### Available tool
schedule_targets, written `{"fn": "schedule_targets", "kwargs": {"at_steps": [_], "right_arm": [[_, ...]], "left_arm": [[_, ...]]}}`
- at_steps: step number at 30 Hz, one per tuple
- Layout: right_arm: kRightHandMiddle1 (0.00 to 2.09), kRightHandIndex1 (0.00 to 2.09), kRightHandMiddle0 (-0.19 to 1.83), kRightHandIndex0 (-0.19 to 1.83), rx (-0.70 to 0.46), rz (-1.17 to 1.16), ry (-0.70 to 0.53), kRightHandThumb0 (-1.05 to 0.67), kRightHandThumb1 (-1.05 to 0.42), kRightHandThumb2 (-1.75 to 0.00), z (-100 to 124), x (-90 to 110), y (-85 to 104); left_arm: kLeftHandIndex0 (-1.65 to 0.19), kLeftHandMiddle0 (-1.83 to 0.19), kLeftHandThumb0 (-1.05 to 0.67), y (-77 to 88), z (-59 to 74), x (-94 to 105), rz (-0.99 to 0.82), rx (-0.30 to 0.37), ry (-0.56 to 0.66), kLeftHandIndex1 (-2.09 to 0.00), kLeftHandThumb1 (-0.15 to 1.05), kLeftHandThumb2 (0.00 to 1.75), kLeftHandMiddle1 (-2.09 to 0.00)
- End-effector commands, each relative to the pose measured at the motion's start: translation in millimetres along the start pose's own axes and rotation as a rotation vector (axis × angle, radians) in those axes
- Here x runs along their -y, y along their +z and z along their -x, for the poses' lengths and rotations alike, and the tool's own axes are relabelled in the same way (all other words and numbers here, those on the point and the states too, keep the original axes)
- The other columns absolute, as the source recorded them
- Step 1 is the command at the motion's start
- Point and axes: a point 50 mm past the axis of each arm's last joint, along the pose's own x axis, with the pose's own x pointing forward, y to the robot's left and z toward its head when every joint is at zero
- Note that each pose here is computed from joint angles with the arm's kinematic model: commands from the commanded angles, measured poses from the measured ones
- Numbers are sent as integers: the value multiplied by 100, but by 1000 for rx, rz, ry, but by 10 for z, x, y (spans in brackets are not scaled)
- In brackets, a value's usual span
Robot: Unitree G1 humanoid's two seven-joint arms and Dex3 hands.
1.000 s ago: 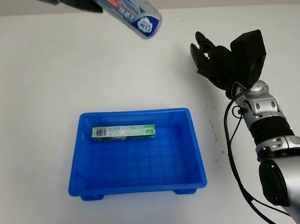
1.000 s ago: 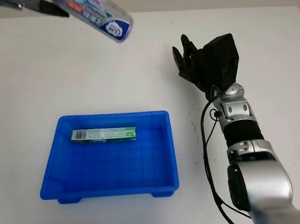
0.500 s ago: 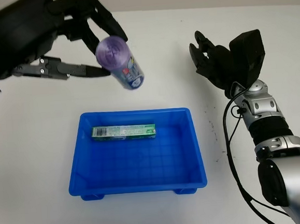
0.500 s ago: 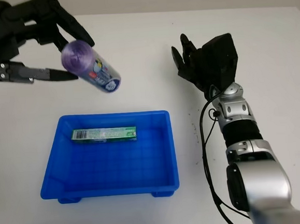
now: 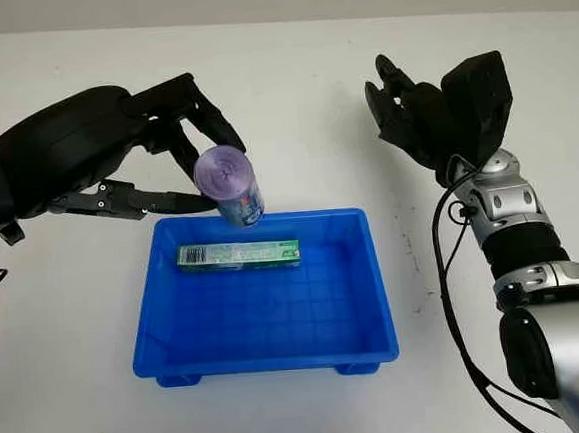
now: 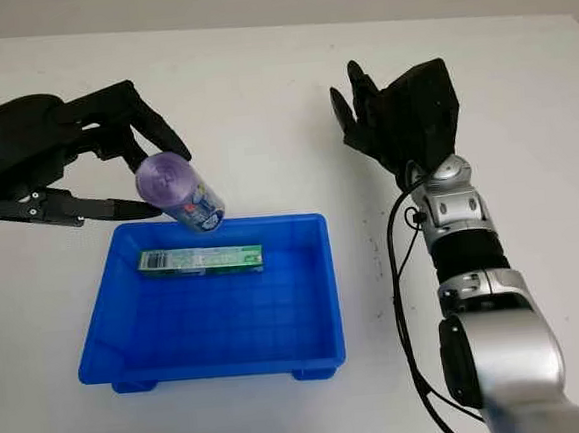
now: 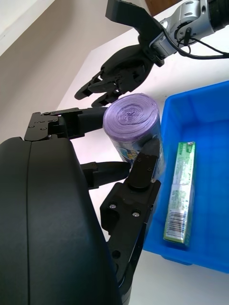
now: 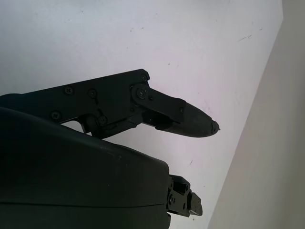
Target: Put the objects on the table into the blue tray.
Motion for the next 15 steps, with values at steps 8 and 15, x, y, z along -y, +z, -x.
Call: {"fn": "schedule_targets", "kwargs": {"at_steps": [8, 15], "right_arm": [[0, 0, -19, -19, 16, 11, 4, -54, -105, -71, 9, 11, 55], [0, 0, -19, -19, 12, 1, 3, -53, -105, -71, 8, 17, 47]], "left_arm": [[2, -14, -24, -47, -42, 81, 3, -46, -152, -103, 105, 11, -95], [-1, -13, -15, -10, -71, 48, -31, -84, -226, -38, 105, 14, -12]]}}
